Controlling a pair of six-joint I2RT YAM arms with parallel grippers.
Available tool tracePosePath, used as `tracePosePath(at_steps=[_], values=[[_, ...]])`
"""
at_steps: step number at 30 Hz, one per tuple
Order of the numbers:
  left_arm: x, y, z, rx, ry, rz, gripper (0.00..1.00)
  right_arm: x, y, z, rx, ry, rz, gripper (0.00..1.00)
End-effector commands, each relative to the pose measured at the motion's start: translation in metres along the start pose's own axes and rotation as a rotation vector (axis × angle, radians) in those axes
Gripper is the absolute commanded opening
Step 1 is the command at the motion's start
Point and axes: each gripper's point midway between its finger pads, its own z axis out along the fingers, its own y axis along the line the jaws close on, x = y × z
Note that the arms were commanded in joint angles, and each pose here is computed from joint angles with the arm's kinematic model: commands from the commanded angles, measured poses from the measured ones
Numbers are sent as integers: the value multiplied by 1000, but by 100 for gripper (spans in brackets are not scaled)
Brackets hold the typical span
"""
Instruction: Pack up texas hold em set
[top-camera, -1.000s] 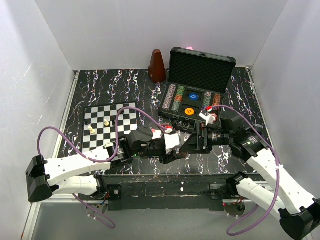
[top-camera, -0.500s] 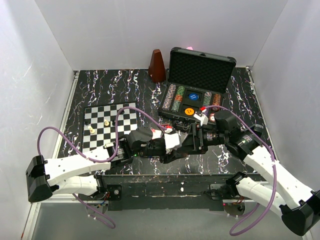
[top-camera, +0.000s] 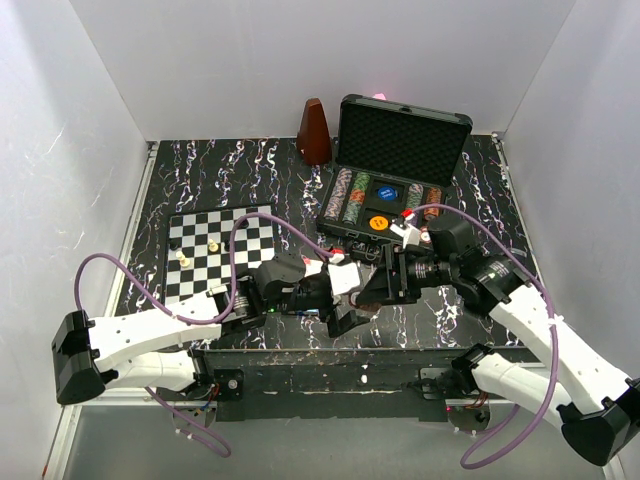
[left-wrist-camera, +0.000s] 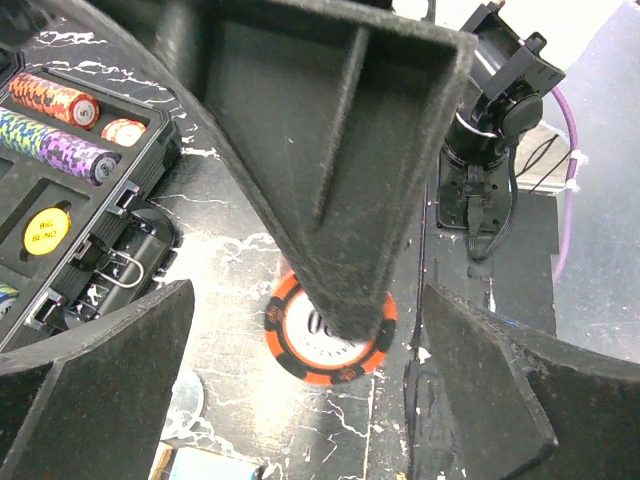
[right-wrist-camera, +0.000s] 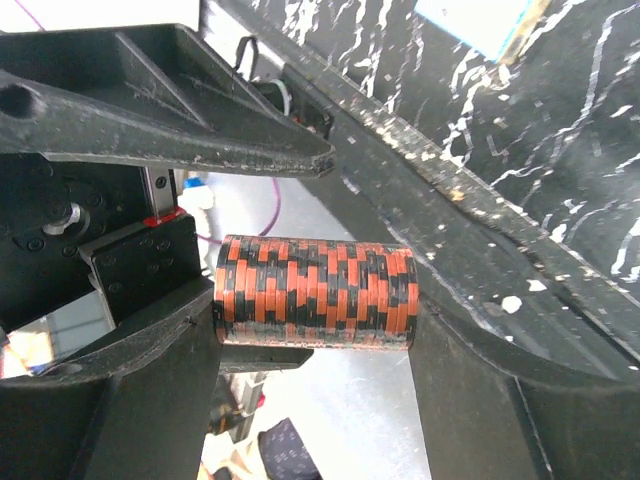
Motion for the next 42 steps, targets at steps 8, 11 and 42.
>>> tracePosePath(at_steps=[8,11,42], values=[[-14,-11,-28,62,32,-56,98,-97,-30,-75,499,-367,-309,1],[-17,10,-47,13,12,-115,98,-126,-37,-91,611,-444,-385,1],[23,157,-130,-592,39,-421,98,-260,-190,-91,900,48,-1163,1]])
